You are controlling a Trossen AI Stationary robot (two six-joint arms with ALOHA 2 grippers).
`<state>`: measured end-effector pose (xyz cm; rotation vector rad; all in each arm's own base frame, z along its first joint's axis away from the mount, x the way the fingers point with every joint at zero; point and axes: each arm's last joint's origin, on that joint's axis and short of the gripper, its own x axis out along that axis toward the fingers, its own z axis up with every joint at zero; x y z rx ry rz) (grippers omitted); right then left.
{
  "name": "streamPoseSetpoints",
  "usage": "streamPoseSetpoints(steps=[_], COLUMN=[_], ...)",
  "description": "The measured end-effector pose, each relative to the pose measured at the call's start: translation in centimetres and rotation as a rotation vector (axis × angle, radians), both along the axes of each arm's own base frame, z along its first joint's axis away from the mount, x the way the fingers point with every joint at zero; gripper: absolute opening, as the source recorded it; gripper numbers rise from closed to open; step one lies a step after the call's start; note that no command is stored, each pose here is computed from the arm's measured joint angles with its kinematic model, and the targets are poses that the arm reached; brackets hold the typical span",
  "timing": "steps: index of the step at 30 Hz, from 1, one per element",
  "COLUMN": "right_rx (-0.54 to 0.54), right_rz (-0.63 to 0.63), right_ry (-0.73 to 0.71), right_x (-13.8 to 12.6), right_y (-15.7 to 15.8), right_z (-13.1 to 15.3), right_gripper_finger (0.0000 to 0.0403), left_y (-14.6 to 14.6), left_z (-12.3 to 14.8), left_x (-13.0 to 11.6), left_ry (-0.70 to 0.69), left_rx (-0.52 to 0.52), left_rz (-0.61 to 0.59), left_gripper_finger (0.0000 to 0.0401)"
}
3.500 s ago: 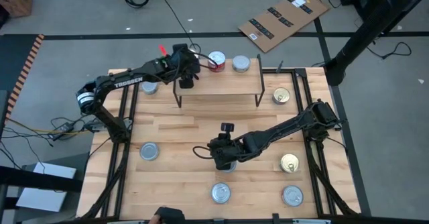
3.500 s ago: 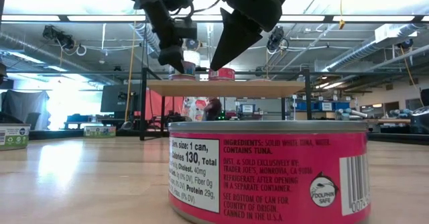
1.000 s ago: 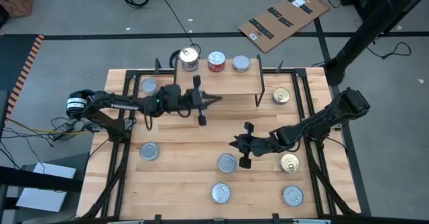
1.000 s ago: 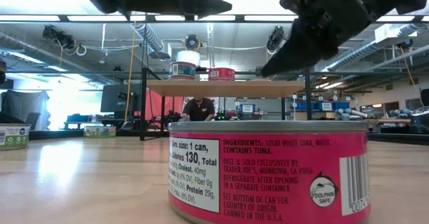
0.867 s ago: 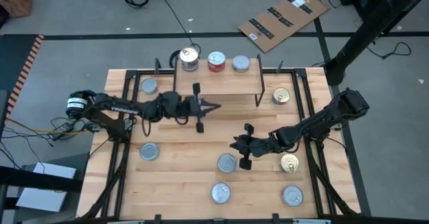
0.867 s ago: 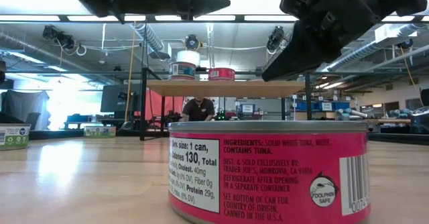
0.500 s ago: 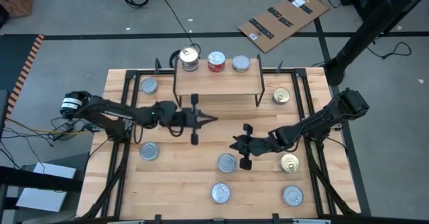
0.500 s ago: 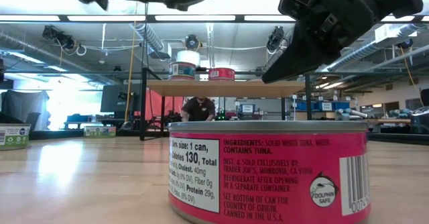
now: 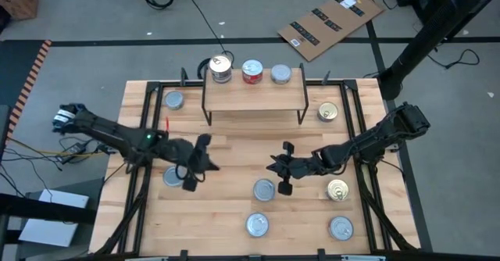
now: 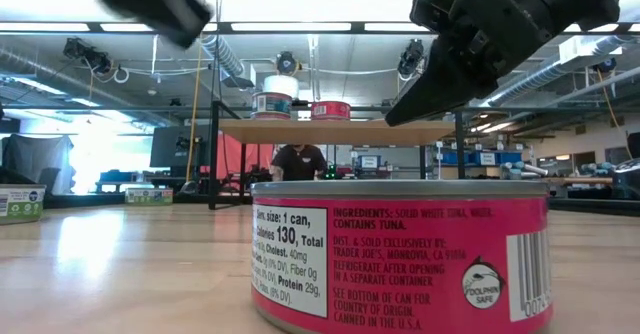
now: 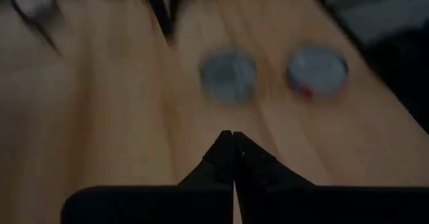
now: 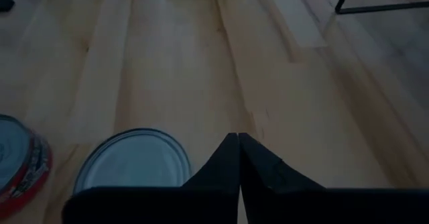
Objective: Stack canned seafood by type on shelf
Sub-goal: Stack the green tuna can on top of the other green tuna can on the shelf
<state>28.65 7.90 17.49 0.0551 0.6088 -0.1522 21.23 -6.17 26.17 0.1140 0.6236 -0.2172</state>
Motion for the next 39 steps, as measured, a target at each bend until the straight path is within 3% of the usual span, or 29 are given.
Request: streamPoseSetpoints(steps=[5, 13, 17, 22, 31, 39], right_rx=[-0.005, -0.005, -0.005, -0.020, -0.026, -0.031], right_rz=[-0.023, -0.049, -0.054, -0.044, -0.039, -0.035], right_ry=[-0.001, -0.001, -0.001, 0.002, 0.003, 0.004], right_x=[0.2, 0.4, 0.4, 0.4, 0.4, 0.4], right_y=[-0.8, -1.5, -1.7, -1.7, -1.7, -1.7], right_z=[0.0, 0.0, 0.0, 0.0, 0.0, 0.0], right_gripper_finger=[0.0008, 0.0008, 0.0009, 0.0009, 0.0009, 0.0009], left_y=[-0.6, 2.7, 5.6, 9.3, 16.3, 20.7], left_z=[-1.4, -0.4, 1.2, 1.6, 1.3, -1.3], left_x=[-1.6, -3.5, -4.5, -5.2, -7.3, -8.0], left_ry=[0.191, 0.189, 0.222, 0.351, 0.500, 0.692], left_rx=[-0.038, 0.070, 0.117, 0.167, 0.103, 0.044], left_rz=[0.178, 0.782, 0.953, 0.972, 0.956, 0.935], left_gripper_finger=[0.0001, 0.0000, 0.0000, 0.0000, 0.0000, 0.0000])
